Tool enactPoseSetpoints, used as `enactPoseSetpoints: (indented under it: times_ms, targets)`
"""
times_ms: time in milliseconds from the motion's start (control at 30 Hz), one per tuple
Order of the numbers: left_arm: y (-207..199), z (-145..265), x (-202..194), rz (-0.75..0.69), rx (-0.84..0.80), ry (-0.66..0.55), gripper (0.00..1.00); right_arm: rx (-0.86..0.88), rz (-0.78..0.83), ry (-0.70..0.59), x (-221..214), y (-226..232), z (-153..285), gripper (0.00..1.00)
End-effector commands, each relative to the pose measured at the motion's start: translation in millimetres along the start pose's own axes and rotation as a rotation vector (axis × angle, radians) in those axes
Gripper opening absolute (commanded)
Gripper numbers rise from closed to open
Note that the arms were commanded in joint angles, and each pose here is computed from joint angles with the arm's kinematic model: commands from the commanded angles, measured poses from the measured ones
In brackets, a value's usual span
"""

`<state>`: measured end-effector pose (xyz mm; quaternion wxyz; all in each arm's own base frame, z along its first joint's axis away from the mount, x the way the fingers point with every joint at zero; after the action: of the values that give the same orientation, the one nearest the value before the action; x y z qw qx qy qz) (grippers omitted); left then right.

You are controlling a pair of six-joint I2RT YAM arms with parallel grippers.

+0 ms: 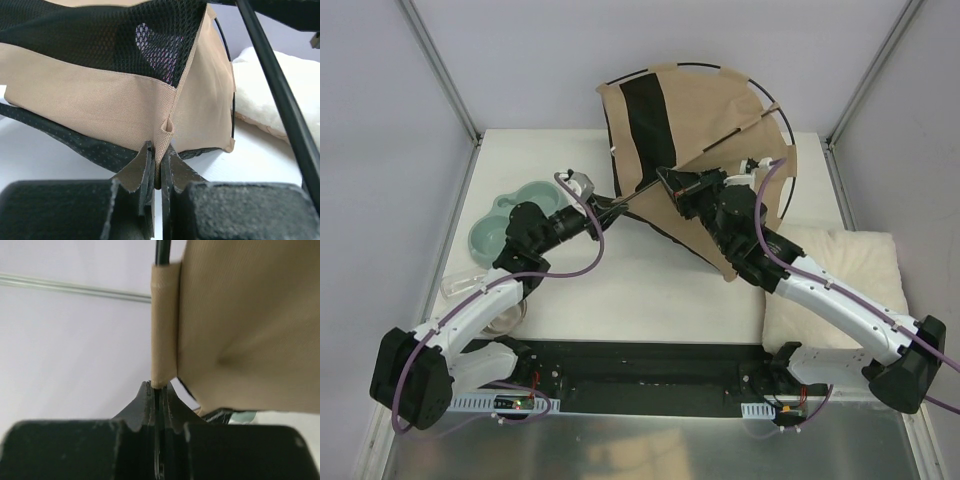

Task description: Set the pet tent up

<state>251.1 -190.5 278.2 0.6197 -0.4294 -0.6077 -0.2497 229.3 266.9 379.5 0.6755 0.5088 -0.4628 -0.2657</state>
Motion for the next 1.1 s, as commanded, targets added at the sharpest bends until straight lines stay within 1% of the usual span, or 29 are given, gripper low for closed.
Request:
enactPoseSetpoints:
  times_ms: [0, 167, 267, 500, 767, 933, 1067]
  targets:
    - [-9.4, 17.1, -0.4, 0.099, -0.022, 0.057, 0.0, -0.038, 0.045, -0.282, 46.7, -0.7, -7.1, 0.0]
    - [-19.2, 24.7, 2.9, 0.187, -0.032, 0.093, 0.0, -0.073, 0.089, -0.307, 48.0, -9.6, -10.7, 0.0]
    - [-22.3, 28.1, 3.0, 0.205, -0.035, 0.111, 0.0, -0.091, 0.103, -0.321, 49.5, -16.0, -10.7, 0.0]
    - [-20.8, 43.7, -4.2, 0.171, 0.009, 0.166, 0.0, -0.095, 0.104, -0.342, 54.9, -20.8, -9.4, 0.0]
    - [-17.6, 58.0, -6.6, 0.111, -0.058, 0.302, 0.0, -0.084, 0.109, -0.35, 61.4, -20.9, -11.5, 0.0]
    - [-14.2, 60.2, -4.8, 0.128, -0.074, 0.313, 0.0, -0.102, 0.122, -0.369, 63.7, -24.2, -15.0, 0.0]
    - [-19.2, 58.9, -1.3, 0.171, -0.11, 0.32, 0.0, -0.103, 0.122, -0.377, 62.9, -22.7, -22.9, 0.0]
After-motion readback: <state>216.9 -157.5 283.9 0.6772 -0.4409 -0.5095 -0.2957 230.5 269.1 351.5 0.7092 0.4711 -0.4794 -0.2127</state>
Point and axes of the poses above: each gripper's point midway between its finger pads, its own z axis back along the fingers, its own y axis along the line the jaws close on, x = y × z, the point moved 7 cm from there along z, back along the fingers, and after that the axes turned 10 degrees about z, right-handed, at the moved point
